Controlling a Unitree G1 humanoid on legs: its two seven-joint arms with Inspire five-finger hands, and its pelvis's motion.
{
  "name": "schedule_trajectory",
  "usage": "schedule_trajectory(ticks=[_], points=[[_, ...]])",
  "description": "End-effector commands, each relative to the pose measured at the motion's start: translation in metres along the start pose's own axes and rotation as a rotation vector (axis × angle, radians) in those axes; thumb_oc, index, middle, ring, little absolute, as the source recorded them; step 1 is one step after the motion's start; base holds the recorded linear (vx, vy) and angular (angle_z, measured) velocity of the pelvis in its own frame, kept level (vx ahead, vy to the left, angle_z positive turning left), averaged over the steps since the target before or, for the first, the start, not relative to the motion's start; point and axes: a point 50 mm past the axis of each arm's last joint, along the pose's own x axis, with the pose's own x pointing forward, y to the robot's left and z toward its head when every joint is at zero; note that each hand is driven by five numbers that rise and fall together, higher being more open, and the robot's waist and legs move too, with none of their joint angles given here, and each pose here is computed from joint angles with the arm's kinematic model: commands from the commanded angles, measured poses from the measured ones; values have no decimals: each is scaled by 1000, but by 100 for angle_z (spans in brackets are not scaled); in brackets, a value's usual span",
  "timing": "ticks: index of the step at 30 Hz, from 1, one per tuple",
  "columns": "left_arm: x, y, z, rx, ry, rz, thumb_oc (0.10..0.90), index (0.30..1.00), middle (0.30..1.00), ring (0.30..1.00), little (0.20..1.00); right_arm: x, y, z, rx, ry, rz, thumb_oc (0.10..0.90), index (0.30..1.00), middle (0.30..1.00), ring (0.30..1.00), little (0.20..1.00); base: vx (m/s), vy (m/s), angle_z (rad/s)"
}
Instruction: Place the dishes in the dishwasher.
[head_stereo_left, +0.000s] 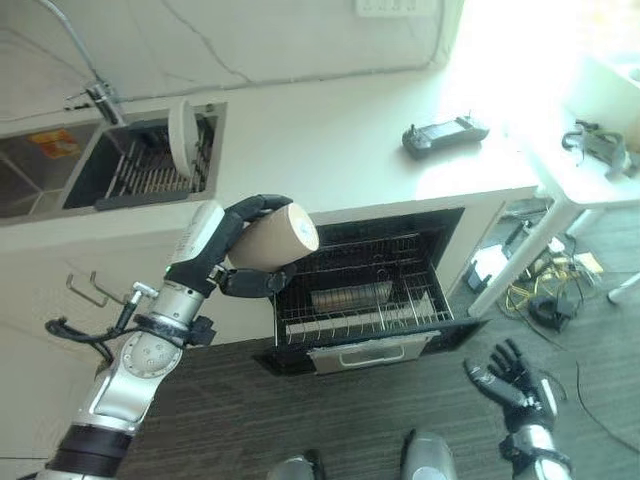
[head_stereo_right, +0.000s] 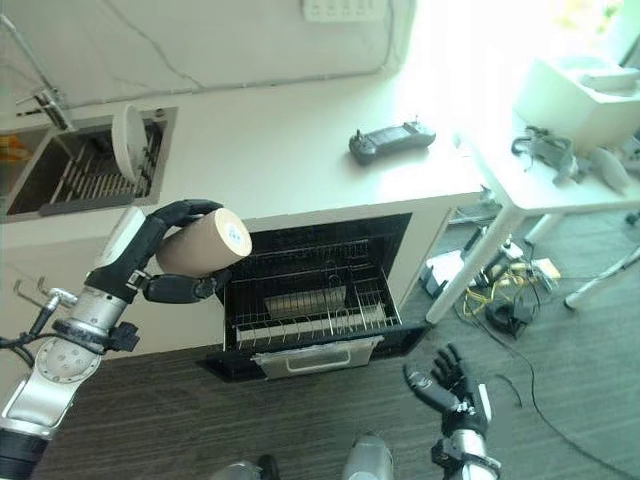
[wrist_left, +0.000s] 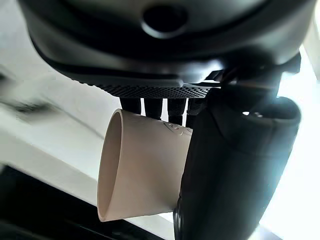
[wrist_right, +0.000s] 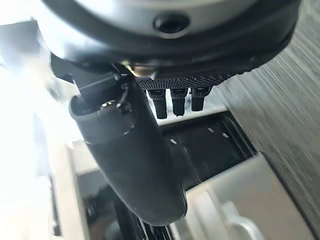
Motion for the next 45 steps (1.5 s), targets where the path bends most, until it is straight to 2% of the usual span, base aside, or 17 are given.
schedule_trajectory(ticks=[1, 6, 12, 14, 17, 19, 22, 24, 27, 35, 41, 45], points=[[18, 52, 46, 34, -281, 294, 400, 300, 300, 300, 300, 24, 3, 71, -98, -304, 65, 800, 900, 900, 900, 900, -40, -494, 27], [28, 49, 58, 33, -355, 286, 400, 300, 300, 300, 300, 17, -20, 89, -90, -361, -55, 800, 900, 900, 900, 900, -44, -341, 65], [9, 59, 51, 34, -304, 268, 400, 300, 300, 300, 300, 11, -23, 98, -7, -466, -155, 800, 900, 900, 900, 900, 7, -7, -27], [6, 63, 48, -3, -297, 267, 400, 300, 300, 300, 300, 3, -27, 109, 21, -578, -249, 800, 900, 900, 900, 900, 16, 29, -16], [2, 63, 45, -125, -284, 264, 400, 300, 300, 300, 300, -3, -31, 128, 35, -672, -256, 800, 900, 900, 900, 900, 9, 33, -7], [-3, 56, 42, -262, -262, 270, 400, 300, 300, 300, 300, -6, -25, 145, 34, -752, -198, 800, 900, 900, 900, 900, -9, 21, -30], [-7, 33, 33, -546, -211, 266, 400, 300, 300, 300, 300, -11, -1, 170, 51, -854, 20, 800, 900, 900, 900, 900, -9, 15, -28], [-4, 11, 36, -666, -218, 260, 400, 300, 300, 300, 300, -10, 22, 182, 47, -861, 217, 800, 900, 900, 900, 900, -20, 20, -9], [4, -7, 40, -761, -206, 271, 400, 300, 300, 300, 300, -11, 43, 190, 87, -867, 393, 800, 900, 900, 900, 900, -48, 24, -9], [19, -40, 48, -785, -177, 357, 400, 300, 300, 300, 300, -11, 118, 194, 210, -752, 824, 800, 900, 900, 900, 900, -17, 9, -5], [9, -53, 59, -603, -213, 448, 400, 300, 300, 300, 300, -14, 164, 186, 256, -697, 951, 800, 900, 900, 900, 900, -13, -7, -2], [9, -58, 64, -480, -241, 526, 400, 300, 300, 300, 300, -13, 182, 184, 262, -670, 953, 800, 900, 900, 900, 900, -7, -4, -3]])
